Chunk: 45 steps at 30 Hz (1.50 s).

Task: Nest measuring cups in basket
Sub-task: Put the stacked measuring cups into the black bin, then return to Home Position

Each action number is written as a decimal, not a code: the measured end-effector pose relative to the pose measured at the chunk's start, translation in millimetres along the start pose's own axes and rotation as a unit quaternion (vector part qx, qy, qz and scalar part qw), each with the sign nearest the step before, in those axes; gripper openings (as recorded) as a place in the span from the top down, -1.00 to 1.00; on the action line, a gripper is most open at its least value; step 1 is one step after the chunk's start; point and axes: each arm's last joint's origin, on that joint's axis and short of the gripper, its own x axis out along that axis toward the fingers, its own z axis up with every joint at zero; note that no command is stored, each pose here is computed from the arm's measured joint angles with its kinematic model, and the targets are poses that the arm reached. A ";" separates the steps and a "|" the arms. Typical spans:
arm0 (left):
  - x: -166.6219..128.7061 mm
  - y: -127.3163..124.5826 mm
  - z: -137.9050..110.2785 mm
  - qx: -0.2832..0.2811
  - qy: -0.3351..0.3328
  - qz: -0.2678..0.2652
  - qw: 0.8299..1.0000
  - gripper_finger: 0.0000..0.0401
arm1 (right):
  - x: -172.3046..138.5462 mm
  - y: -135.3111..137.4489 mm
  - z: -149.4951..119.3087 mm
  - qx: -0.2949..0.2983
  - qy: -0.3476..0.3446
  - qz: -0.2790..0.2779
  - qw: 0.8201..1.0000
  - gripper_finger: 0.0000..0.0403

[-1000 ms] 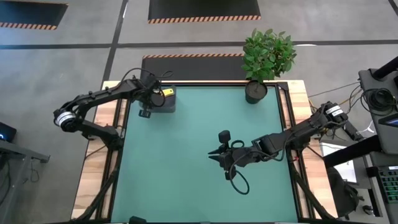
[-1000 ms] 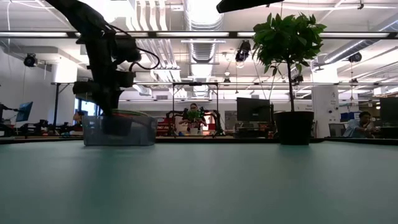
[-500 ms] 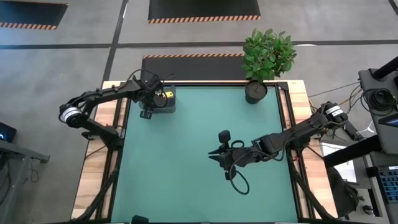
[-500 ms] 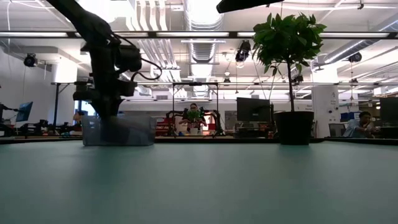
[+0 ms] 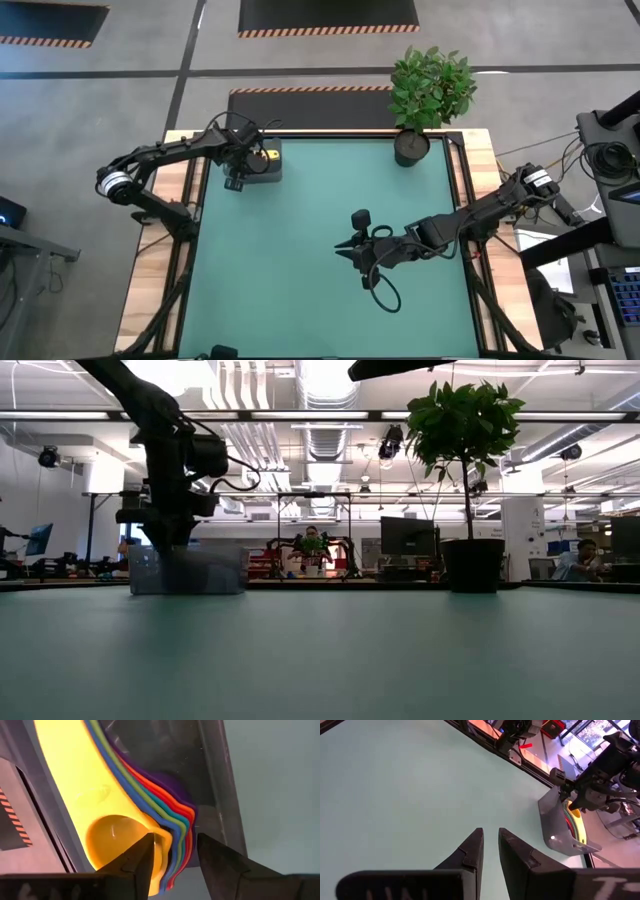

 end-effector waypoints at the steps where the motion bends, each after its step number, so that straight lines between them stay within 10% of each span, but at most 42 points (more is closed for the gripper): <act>1: 0.0 0.0 0.1 0.000 0.000 0.000 1.000 0.33 | 0.0 0.0 0.0 0.000 0.000 0.000 1.000 0.76; 15: -26.5 10.7 1.7 -0.001 0.012 -0.017 1.000 0.25 | 0.0 -0.1 0.0 0.000 0.000 0.000 1.000 0.76; 25: -89.3 22.7 12.5 -0.141 -0.049 -0.067 0.986 0.35 | 0.0 -0.1 -0.1 -0.003 0.000 0.000 1.000 0.76; 35: -163.2 -42.3 56.9 -0.038 -0.400 -0.117 0.908 0.89 | -3.8 -1.9 -20.1 -0.010 -0.028 0.009 1.000 0.76; 45: -159.8 -133.5 47.0 0.049 -0.563 -0.106 0.818 0.99 | -39.4 -31.8 -75.4 0.052 -0.139 0.027 0.989 0.76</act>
